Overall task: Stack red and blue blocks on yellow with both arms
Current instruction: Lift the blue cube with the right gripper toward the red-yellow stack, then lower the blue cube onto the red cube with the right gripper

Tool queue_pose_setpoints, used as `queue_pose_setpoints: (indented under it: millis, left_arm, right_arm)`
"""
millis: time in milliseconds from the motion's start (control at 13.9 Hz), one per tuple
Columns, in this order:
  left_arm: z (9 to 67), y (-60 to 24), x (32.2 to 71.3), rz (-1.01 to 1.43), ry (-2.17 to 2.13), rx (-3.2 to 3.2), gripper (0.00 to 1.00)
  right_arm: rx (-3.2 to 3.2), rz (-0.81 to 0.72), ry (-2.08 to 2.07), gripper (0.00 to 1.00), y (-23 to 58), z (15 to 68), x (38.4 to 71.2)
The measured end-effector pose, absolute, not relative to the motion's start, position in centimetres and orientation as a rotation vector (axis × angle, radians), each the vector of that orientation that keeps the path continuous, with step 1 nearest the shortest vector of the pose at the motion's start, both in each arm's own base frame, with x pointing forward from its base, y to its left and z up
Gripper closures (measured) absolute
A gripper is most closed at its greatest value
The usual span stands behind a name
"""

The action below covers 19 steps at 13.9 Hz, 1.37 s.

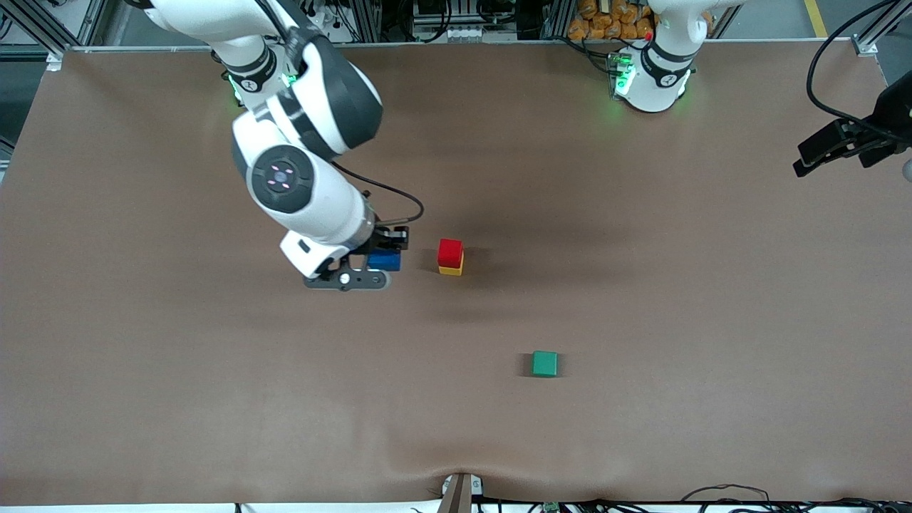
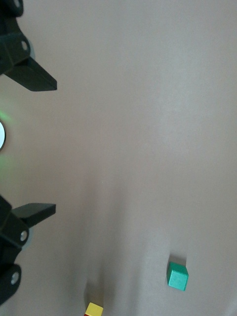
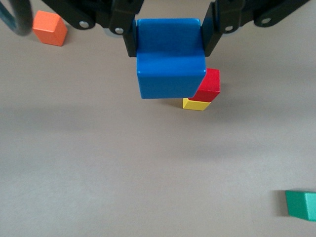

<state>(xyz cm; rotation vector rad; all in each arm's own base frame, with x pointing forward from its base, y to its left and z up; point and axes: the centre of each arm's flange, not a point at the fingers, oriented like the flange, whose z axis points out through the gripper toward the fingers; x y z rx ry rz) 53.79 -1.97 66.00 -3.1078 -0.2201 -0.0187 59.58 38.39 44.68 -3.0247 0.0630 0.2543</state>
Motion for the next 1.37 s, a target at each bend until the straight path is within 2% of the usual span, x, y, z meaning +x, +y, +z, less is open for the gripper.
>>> queue_pose_setpoints:
  millis: [1368]
  left_arm:
    - [65.8, -2.2, 53.8, -0.015, -0.214, -3.108, 0.0]
  right_arm:
    - [-3.057, 0.296, 0.141, 0.45, 47.4, 36.1, 55.9]
